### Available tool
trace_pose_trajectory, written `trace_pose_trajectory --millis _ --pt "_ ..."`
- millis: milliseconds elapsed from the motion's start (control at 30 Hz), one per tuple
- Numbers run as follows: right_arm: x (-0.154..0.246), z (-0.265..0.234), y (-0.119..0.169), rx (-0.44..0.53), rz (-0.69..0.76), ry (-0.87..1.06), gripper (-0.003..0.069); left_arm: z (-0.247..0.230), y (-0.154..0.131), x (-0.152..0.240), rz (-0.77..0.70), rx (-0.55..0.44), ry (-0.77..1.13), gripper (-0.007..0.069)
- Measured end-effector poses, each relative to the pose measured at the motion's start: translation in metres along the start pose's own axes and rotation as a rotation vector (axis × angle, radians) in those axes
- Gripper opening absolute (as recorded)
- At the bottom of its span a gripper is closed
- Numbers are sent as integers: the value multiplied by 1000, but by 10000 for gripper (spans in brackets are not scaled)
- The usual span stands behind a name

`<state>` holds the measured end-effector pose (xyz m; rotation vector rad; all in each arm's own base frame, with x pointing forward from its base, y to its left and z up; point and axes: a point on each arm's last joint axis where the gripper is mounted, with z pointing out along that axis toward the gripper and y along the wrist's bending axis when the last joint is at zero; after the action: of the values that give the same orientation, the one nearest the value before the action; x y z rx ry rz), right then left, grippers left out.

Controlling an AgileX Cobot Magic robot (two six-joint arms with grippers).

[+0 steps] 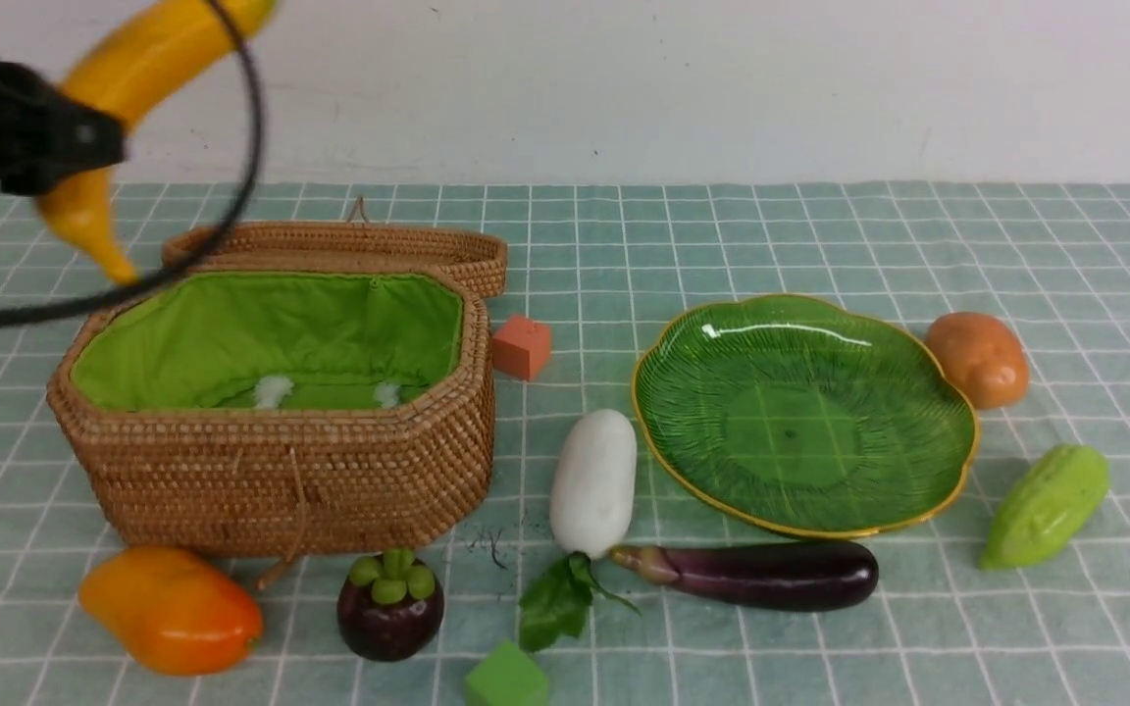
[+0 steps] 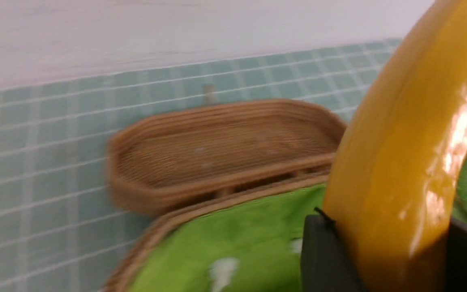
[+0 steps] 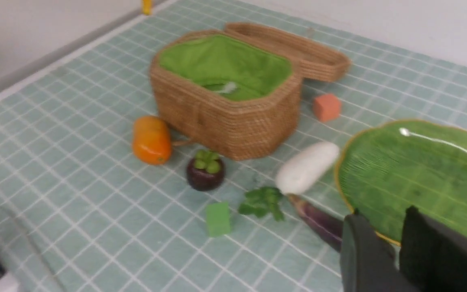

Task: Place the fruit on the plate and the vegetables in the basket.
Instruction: Use the left arm to grab a banana and put it into the right plate

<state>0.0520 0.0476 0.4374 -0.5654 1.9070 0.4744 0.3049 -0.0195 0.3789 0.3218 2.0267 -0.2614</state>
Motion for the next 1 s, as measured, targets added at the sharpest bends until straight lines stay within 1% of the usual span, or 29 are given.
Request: trace_pose_trajectory --millis 67,100,167,200,233,267,333,400,433,500,567,600,667,833,900,1000 --pt "2 -2 -7 88 26 15 162 19 -44 -7 105 100 25 312" --pt "3 -3 -10 121 34 17 162 30 -60 -7 138 134 43 312" --pt "5 -8 -11 161 71 13 162 56 -99 -6 208 217 88 312" --pt "6 -10 -11 168 89 13 162 67 -119 -5 237 254 104 312" --pt "7 -10 -11 168 89 13 162 69 -122 -5 242 261 109 312" --pt "9 -14 -9 171 113 13 162 92 -151 -1 268 311 143 312" --pt "12 -20 -7 166 119 15 162 119 -181 6 294 360 181 312" --pt "15 -24 -4 166 121 13 162 140 -201 11 312 386 202 312" --pt "16 -26 -3 163 121 13 162 145 -206 13 315 392 207 312" --pt "19 -31 2 134 131 10 162 179 -229 21 329 416 227 312" --pt "20 -32 5 108 144 11 162 203 -237 26 314 419 233 312" --pt "20 -32 5 106 145 12 162 203 -237 26 311 419 234 312" --pt "21 -33 8 84 155 17 162 232 -243 33 296 411 235 312" --pt "22 -34 9 78 158 21 162 265 -246 49 335 390 245 312" --pt "22 -34 9 76 158 22 162 275 -245 59 347 381 255 375" --pt "22 -34 9 75 159 23 162 277 -245 59 357 373 244 512"
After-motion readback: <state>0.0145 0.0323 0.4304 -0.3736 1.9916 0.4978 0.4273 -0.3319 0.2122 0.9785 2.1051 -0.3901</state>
